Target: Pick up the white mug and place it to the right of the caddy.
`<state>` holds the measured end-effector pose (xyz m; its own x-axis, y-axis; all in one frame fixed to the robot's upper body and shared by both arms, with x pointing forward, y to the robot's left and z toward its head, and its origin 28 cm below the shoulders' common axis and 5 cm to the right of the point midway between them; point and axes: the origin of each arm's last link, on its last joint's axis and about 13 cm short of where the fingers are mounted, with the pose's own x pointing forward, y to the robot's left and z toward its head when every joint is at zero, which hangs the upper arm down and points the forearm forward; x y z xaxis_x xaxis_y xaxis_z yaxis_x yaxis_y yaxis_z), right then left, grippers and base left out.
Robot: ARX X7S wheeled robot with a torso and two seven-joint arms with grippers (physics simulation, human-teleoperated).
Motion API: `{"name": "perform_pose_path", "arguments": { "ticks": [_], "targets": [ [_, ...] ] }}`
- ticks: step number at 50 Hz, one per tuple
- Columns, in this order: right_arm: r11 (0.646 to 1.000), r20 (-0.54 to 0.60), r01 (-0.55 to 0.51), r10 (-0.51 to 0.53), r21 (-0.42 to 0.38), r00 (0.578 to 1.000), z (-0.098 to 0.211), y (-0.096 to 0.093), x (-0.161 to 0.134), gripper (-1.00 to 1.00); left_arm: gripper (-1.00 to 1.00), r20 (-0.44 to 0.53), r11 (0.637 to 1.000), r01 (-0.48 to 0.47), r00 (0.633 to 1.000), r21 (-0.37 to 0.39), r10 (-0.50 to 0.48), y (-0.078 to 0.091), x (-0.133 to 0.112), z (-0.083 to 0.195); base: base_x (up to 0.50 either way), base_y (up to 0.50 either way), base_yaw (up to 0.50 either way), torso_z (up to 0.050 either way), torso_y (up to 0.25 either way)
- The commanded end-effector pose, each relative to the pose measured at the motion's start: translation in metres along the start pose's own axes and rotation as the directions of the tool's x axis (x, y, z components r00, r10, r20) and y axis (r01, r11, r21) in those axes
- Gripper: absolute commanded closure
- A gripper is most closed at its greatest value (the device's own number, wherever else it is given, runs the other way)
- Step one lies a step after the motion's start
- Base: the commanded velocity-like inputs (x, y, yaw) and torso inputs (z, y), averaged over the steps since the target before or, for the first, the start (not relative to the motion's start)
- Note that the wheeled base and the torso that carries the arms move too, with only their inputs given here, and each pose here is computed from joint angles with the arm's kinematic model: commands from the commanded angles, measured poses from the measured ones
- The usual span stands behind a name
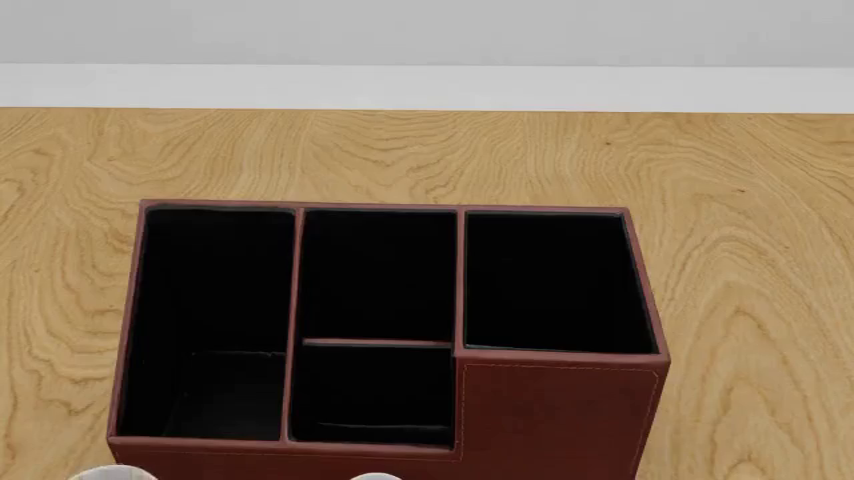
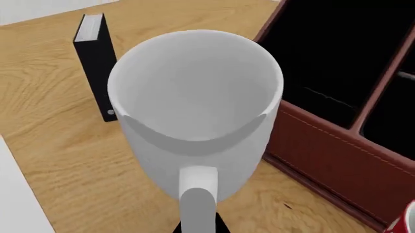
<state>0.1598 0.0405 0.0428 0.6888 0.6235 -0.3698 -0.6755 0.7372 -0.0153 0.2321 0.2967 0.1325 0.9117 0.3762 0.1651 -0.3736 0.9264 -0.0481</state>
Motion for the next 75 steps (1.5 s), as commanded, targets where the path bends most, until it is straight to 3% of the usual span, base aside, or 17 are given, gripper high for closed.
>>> {"name": "perform_pose_path", "arguments": {
  "ticks": [1,52,75],
  "targets": [
    [1.000,0.051,0.008,-0.006,-0.030,0.999,0.012,0.001,-0.008,1.00,-1.00,0.004,1.000,-0.003,1.000,-0.003,0.003,0.001,-0.001,0.001,0.00,0.00,0.00,0.000,0.000],
    [0.995,0.136,0.073,-0.064,-0.064,0.989,0.043,-0.002,-0.030,1.00,-1.00,0.007,1.000,-0.023,1.000,-0.009,0.023,0.005,-0.001,0.003,0.00,0.00,0.00,0.000,0.000],
    [0.987,0.175,0.155,-0.145,-0.043,0.974,0.056,-0.018,-0.038,1.00,-1.00,0.007,1.000,-0.016,1.000,-0.007,0.016,0.004,-0.001,0.003,0.00,0.00,0.00,0.000,0.000]
  ]
}}
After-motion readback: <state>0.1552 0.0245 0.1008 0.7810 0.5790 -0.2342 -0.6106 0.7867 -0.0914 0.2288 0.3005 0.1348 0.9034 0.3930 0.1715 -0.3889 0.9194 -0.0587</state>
